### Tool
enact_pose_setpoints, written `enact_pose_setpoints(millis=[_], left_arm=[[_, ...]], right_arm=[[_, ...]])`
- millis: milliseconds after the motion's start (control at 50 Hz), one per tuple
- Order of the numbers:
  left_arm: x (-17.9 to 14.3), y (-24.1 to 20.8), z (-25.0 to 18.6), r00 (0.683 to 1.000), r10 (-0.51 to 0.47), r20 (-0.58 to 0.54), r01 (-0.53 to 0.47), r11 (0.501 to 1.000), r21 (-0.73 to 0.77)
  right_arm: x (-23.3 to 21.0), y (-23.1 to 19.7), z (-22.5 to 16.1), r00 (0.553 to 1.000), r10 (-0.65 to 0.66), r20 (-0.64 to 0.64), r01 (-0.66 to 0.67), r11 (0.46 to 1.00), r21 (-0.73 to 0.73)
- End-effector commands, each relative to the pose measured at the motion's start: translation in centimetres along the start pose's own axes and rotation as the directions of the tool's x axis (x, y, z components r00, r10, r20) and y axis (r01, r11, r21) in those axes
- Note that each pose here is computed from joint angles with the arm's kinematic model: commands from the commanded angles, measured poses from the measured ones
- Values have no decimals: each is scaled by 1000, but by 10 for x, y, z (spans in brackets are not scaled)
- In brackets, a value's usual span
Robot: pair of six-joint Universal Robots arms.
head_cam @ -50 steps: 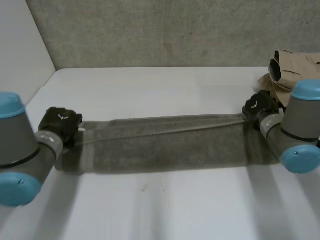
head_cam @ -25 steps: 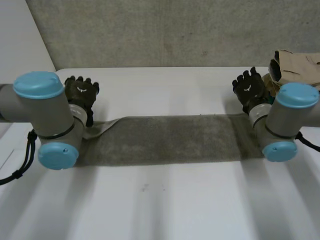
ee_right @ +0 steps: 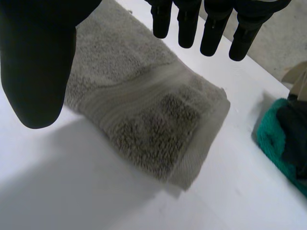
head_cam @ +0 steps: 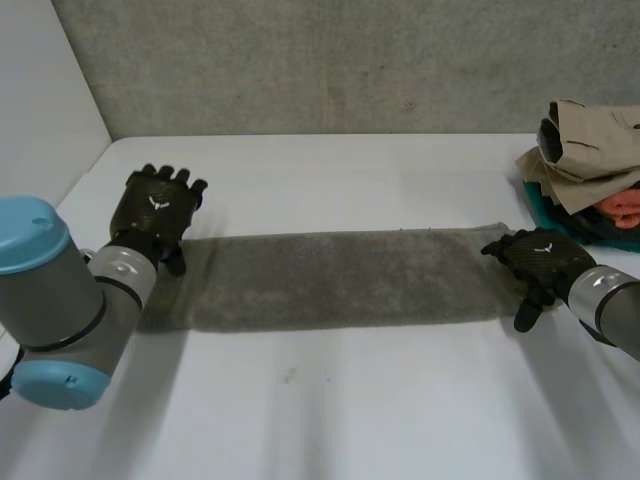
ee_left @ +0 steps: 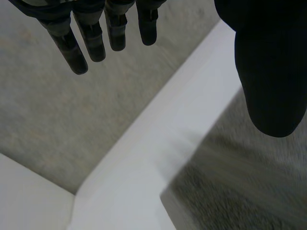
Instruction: Fold the laundry.
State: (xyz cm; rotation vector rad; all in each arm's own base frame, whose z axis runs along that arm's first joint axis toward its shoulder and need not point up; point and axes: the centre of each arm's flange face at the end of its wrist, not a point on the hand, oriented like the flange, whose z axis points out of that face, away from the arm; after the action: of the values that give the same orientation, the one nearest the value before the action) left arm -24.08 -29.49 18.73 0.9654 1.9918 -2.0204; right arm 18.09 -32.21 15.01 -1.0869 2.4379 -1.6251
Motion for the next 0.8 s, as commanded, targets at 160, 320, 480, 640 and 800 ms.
enact_pose_setpoints(millis=[160, 320, 480, 640, 800], left_arm=[[8, 21, 7, 1000, -12, -21, 10, 998, -58], [4, 11, -1, 1000, -12, -12, 12, 999, -36], [-6, -7, -13, 1000, -14, 14, 13, 1000, 14], [-13, -18, -26, 999, -15, 32, 14, 999, 39], [-19, -22, -31, 997, -56, 46, 53, 997, 54]], right_arm=[[13, 27, 24, 997, -39, -67, 39, 999, 6], [32, 39, 29, 989, -84, -119, 79, 996, -49], [90, 54, 13, 944, -113, -309, 67, 986, -155], [125, 48, -3, 834, -381, -398, 268, 912, -312], [34, -46, 9, 823, -432, -369, 474, 880, 26]])
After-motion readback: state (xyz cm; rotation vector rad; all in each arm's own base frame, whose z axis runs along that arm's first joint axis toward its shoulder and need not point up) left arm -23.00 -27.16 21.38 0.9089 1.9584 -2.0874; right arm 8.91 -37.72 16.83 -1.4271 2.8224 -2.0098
